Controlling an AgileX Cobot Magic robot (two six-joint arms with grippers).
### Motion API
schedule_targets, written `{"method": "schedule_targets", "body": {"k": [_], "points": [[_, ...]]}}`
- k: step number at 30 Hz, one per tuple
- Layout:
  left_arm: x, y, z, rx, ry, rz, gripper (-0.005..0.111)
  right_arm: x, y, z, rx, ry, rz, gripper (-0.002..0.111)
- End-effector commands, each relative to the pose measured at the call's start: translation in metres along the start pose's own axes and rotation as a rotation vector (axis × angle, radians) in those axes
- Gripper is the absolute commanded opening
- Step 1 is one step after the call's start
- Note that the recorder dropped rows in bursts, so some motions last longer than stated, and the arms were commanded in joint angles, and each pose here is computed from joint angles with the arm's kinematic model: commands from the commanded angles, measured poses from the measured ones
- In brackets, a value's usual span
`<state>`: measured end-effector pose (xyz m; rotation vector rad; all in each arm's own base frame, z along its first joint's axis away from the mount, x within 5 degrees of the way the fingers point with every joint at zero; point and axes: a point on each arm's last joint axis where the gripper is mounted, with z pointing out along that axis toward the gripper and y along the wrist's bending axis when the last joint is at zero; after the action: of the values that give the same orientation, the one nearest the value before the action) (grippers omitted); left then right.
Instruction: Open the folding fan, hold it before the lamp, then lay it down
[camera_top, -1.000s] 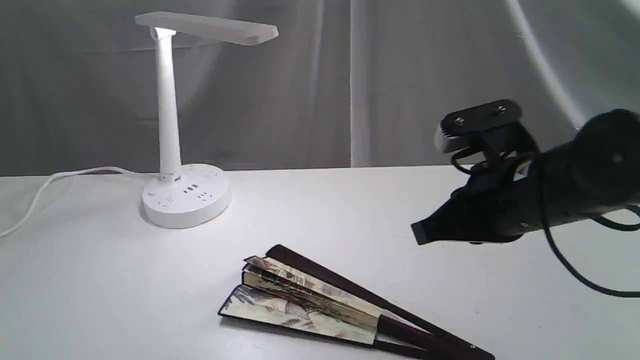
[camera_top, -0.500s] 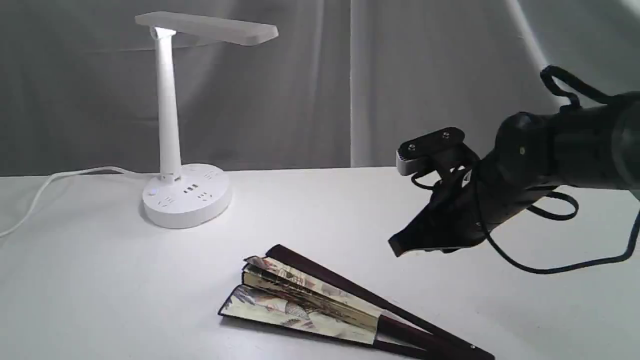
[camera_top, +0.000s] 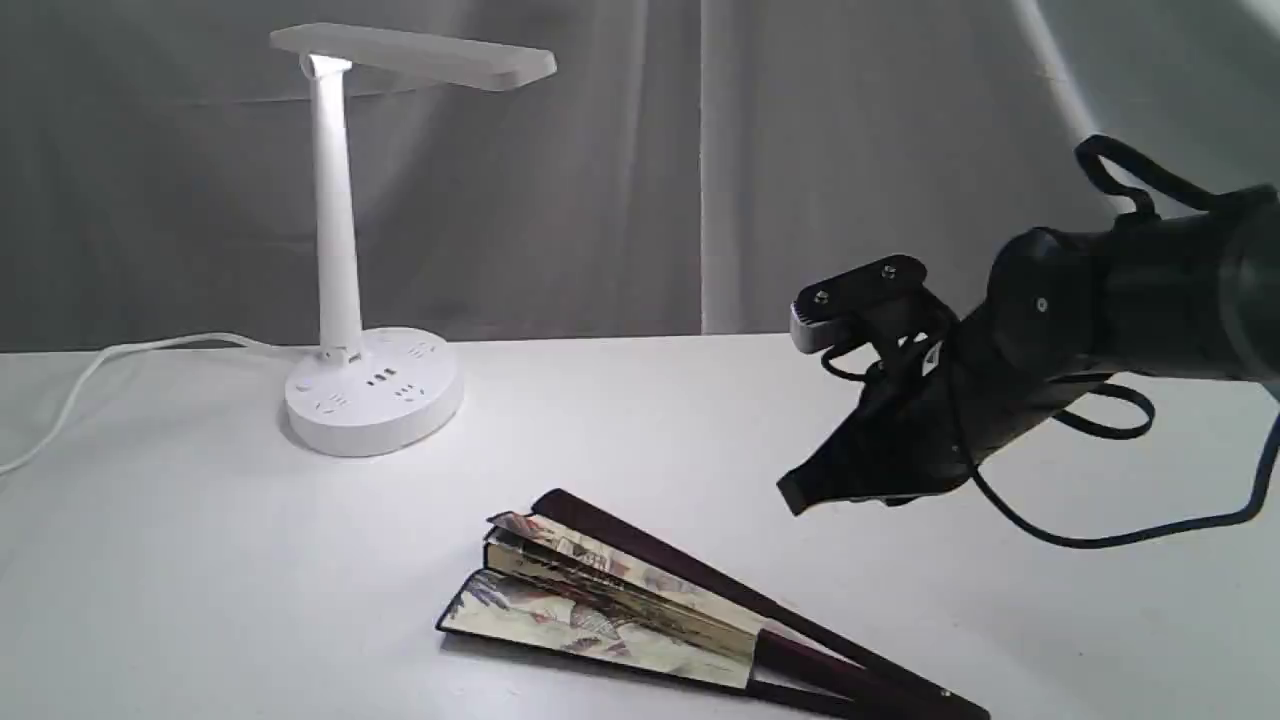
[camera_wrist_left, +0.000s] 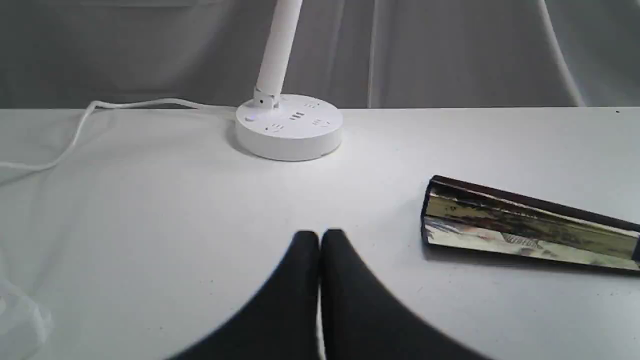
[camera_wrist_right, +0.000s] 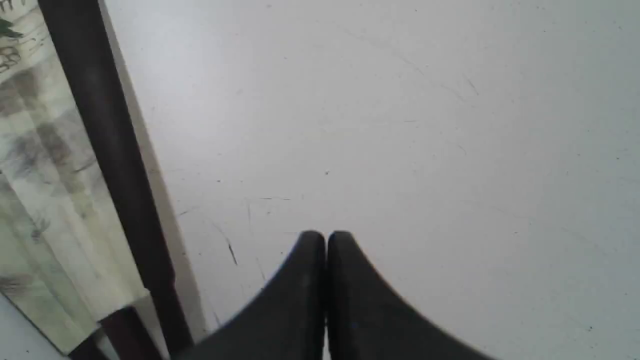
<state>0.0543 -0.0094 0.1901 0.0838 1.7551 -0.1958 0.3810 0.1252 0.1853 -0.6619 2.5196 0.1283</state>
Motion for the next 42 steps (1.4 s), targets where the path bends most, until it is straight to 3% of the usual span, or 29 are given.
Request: {"method": "schedule_targets", "body": {"k": [1, 6, 11, 14, 17, 23, 28, 33, 36, 42], "points": [[-0.005, -0.001, 0.000, 0.009, -0.071, -0.003, 0.000, -0.003, 0.000, -0.002, 0.007, -0.021, -0.017, 0.000], [-0.020, -0.003, -0.002, 0.035, -0.233, -0.020, 0.000, -0.003, 0.000, -0.002, 0.007, -0.021, -0.017, 0.000], [-0.033, -0.005, -0.007, 0.087, -0.380, -0.178, 0.000, -0.003, 0.000, -0.002, 0.007, -0.019, -0.017, 0.000], [-0.041, -0.004, -0.010, 0.102, -0.386, -0.286, 0.000, -0.002, 0.001, -0.002, 0.002, -0.007, -0.017, 0.000], [-0.064, -0.007, -0.013, 0.085, -0.362, -0.216, 0.000, -0.002, 0.001, -0.002, 0.002, -0.004, -0.017, 0.000], [-0.120, -0.013, 0.006, 0.042, -0.184, -0.074, 0.000, -0.002, 0.001, -0.002, 0.002, -0.006, -0.017, 0.000], [-0.140, -0.013, 0.050, 0.000, 0.030, 0.025, 0.000, -0.002, 0.001, -0.002, 0.003, -0.008, -0.017, 0.000], [-0.132, -0.014, 0.108, -0.018, 0.244, 0.027, 0.000, -0.002, 0.001, -0.002, 0.003, -0.010, -0.017, 0.000], [-0.123, -0.014, 0.140, -0.015, 0.280, 0.036, 0.000, -0.003, 0.001, -0.002, 0.005, -0.014, -0.017, 0.000], [-0.079, -0.011, 0.190, -0.020, 0.425, 0.028, 0.000, -0.003, 0.000, -0.002, 0.007, -0.021, -0.019, 0.000]]}}
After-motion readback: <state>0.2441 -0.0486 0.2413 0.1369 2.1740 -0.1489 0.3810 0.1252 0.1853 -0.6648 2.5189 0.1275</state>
